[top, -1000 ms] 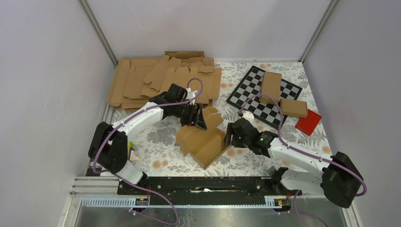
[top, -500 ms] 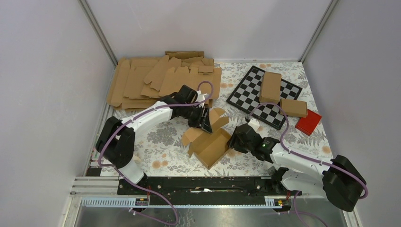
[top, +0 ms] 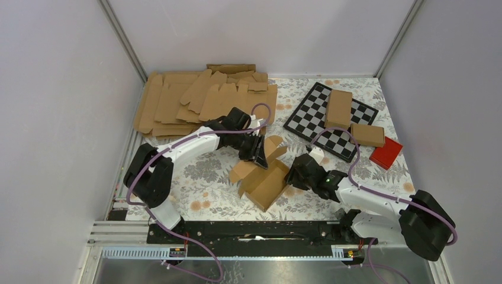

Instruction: Fold the paper box

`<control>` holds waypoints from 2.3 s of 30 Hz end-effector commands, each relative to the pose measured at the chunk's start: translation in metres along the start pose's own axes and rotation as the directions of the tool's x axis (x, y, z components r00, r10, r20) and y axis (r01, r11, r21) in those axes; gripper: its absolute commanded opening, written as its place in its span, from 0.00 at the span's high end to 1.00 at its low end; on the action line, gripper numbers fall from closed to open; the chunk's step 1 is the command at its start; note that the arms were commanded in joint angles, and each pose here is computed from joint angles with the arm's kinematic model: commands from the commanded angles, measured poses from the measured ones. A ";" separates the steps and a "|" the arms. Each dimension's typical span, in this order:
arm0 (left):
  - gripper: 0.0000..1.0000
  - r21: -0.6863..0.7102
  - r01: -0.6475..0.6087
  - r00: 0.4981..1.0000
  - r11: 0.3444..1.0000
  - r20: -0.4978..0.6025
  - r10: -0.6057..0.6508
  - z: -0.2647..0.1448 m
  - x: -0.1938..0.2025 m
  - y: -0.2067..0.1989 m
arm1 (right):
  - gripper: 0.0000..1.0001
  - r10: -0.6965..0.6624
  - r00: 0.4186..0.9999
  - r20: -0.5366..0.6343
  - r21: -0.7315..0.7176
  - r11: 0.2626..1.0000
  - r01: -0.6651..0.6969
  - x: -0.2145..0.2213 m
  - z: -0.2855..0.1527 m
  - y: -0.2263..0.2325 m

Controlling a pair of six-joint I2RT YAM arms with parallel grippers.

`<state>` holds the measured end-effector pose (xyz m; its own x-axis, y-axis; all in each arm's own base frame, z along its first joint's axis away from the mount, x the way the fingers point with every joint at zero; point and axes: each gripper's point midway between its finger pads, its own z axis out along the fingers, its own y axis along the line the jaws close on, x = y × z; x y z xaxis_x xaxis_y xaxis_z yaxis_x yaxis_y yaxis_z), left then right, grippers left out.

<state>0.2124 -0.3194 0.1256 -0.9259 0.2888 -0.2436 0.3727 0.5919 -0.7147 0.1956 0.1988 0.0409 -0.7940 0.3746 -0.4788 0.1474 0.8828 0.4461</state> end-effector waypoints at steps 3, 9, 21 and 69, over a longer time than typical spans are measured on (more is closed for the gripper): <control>0.76 0.100 -0.051 0.998 0.994 -0.015 0.053 0.007 -0.003 -0.026 | 0.57 0.019 0.997 0.079 -0.054 0.998 -0.015 -0.025 0.000 0.026; 0.80 0.109 -0.057 0.998 0.992 -0.029 0.060 0.010 0.000 -0.030 | 0.60 0.018 0.996 0.091 -0.071 0.997 -0.011 -0.029 0.000 0.031; 0.81 0.121 -0.075 0.995 0.990 -0.053 0.082 0.023 0.006 -0.042 | 0.61 0.014 0.995 0.094 -0.090 0.996 -0.005 -0.032 0.003 0.041; 0.45 -0.245 -0.188 0.963 0.951 0.143 0.227 -0.062 0.008 -0.059 | 0.11 -0.483 0.809 0.334 -0.282 0.768 0.575 -0.098 -0.078 0.082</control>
<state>0.1813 -0.2934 0.2055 -0.8276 0.3036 -0.4721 0.5334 0.6872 -0.4931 0.2425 0.2242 0.1750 -0.5338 -0.0703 -0.8427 -0.5411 0.7942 0.2765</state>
